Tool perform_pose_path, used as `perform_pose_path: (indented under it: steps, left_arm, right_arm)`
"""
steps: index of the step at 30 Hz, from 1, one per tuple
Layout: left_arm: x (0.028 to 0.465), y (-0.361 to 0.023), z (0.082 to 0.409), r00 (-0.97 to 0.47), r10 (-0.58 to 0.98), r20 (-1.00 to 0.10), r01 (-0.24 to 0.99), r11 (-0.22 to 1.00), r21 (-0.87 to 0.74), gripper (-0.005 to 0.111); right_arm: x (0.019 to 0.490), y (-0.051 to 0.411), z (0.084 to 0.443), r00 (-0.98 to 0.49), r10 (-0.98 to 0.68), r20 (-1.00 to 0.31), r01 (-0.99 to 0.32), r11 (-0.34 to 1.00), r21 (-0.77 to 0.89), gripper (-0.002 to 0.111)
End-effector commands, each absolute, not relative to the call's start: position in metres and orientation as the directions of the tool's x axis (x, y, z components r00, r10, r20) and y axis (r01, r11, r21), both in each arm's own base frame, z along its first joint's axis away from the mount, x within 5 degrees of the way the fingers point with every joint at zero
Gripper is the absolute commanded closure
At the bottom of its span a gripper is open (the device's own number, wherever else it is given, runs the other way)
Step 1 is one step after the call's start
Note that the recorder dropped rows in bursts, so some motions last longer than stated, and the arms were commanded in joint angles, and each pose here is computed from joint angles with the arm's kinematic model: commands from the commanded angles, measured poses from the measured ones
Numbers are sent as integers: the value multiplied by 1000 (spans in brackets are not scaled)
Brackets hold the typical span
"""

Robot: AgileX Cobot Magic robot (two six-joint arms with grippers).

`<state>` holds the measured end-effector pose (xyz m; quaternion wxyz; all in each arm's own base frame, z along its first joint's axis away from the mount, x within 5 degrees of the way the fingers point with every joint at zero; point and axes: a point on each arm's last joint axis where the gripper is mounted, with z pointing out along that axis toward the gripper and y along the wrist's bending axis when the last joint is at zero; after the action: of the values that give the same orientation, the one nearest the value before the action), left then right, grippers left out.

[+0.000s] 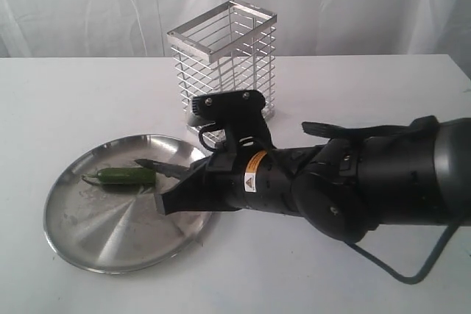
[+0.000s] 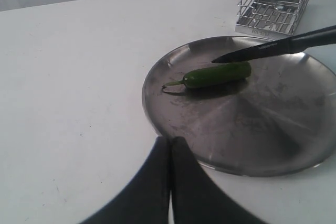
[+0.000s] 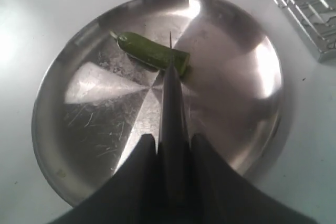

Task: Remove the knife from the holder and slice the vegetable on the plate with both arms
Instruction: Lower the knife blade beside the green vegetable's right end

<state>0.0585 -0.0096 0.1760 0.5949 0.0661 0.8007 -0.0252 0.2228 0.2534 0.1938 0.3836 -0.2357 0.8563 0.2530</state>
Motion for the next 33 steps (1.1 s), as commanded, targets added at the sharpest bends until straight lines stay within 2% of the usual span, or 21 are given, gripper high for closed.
perform_pose_path:
  steps: [1,18,23,33]
  left_arm:
    - [58,-9,174,-284,69,-956,132,991,32,107]
    - [58,-9,174,-284,69,-956,132,991,32,107]
    - [58,-9,174,-284,69,-956,132,991,32,107]
    - [58,-9,174,-284,69,-956,132,991,32,107]
  right_arm:
    - [219,260,182,-610,-234,-757,-604,756,252,108]
    - [214,263,134,-725,-319,-610,-550,802,235,108]
    - [212,265,133,-727,-317,-609,-550,800,241,108]
    - [213,269,137,-822,-205,-532,-420,849,321,108]
